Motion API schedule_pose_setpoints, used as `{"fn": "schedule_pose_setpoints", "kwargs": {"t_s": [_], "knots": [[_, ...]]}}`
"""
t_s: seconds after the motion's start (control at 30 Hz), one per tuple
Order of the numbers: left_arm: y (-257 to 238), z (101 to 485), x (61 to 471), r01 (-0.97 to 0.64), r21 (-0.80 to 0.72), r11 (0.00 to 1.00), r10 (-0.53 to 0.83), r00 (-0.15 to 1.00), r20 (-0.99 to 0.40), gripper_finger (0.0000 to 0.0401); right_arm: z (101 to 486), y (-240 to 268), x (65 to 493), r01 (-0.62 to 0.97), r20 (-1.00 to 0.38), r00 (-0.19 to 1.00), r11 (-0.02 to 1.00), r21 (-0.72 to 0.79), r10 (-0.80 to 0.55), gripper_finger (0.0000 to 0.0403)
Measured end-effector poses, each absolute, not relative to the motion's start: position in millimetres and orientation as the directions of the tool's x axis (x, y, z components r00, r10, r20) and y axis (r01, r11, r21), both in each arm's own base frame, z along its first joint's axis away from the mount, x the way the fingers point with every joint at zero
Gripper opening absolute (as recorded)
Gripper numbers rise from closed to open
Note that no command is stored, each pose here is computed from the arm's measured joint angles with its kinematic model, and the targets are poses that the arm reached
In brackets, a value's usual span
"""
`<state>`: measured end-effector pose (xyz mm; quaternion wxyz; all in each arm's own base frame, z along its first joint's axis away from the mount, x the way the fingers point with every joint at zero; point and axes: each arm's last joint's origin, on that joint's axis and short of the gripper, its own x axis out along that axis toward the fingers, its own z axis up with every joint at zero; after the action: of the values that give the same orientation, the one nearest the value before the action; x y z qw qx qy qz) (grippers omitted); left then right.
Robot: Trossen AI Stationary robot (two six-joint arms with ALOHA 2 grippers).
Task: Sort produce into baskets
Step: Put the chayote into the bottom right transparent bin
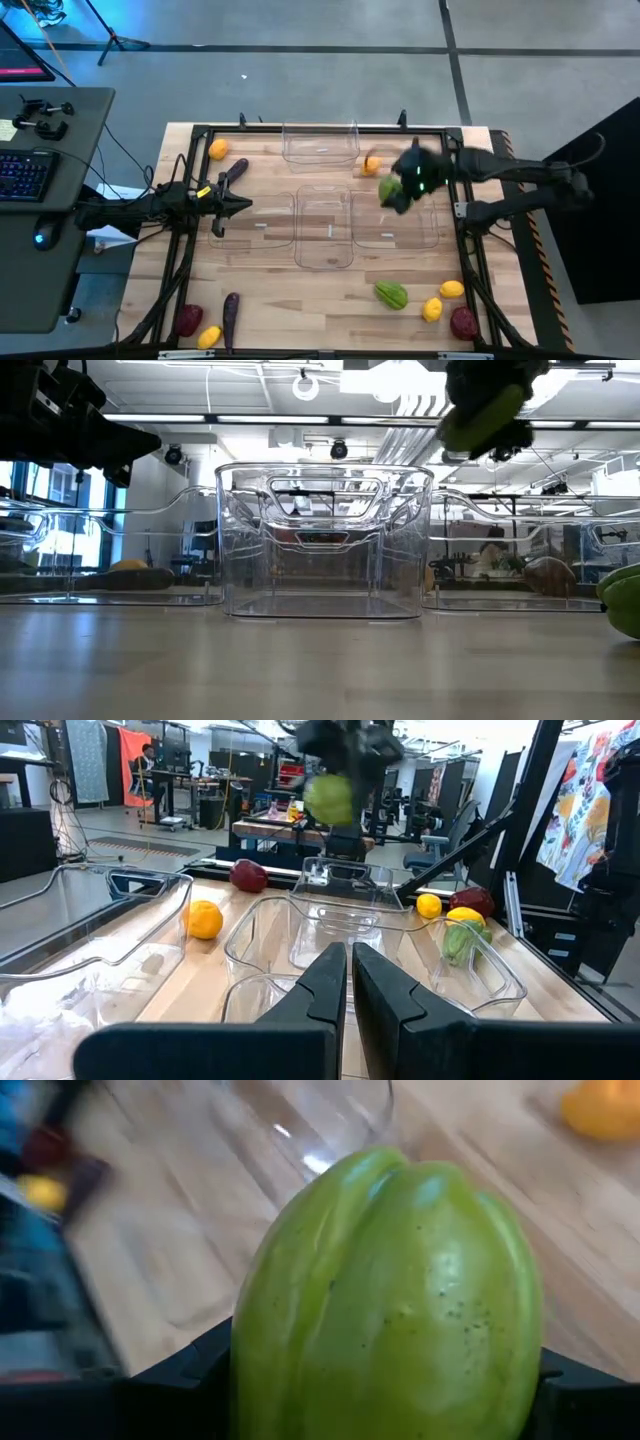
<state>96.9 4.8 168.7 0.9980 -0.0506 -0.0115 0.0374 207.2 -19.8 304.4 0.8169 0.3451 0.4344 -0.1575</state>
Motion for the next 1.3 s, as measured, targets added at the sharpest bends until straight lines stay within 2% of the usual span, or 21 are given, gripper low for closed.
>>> {"fn": "schedule_pose_setpoints", "kwargs": {"t_s": [0.17, 0.37, 0.83, 0.93, 1.1, 1.3], "knots": [[5, 169, 97, -0.074, -0.102, 0.992, 0.076, 0.997, 0.02, 0.001, 291, 15, 214, 0.604, -0.874, 0.483, 0.742, 0.292, -0.05, 0.0252], [5, 169, 97, -0.074, -0.102, 0.992, 0.076, 0.997, 0.02, 0.001, 285, 39, 217, 0.665, -0.887, 0.461, 0.669, 0.331, -0.019, 0.0252], [5, 169, 97, -0.074, -0.102, 0.992, 0.076, 0.997, 0.02, 0.001, 284, 43, 215, 0.645, -0.896, 0.445, 0.695, 0.317, -0.004, 0.0254], [5, 169, 97, -0.074, -0.102, 0.992, 0.076, 0.997, 0.02, 0.001, 283, 41, 213, 0.668, -0.906, 0.422, 0.679, 0.304, -0.009, 0.027], [5, 169, 97, -0.074, -0.102, 0.992, 0.076, 0.997, 0.02, 0.001, 281, 35, 209, 0.701, -0.932, 0.363, 0.657, 0.275, 0.003, 0.0331], [5, 169, 97, -0.073, -0.102, 0.992, 0.076, 0.997, 0.023, 0.001, 284, 25, 217, 0.69, -0.905, 0.423, 0.629, 0.358, 0.051, 0.0364]]}}
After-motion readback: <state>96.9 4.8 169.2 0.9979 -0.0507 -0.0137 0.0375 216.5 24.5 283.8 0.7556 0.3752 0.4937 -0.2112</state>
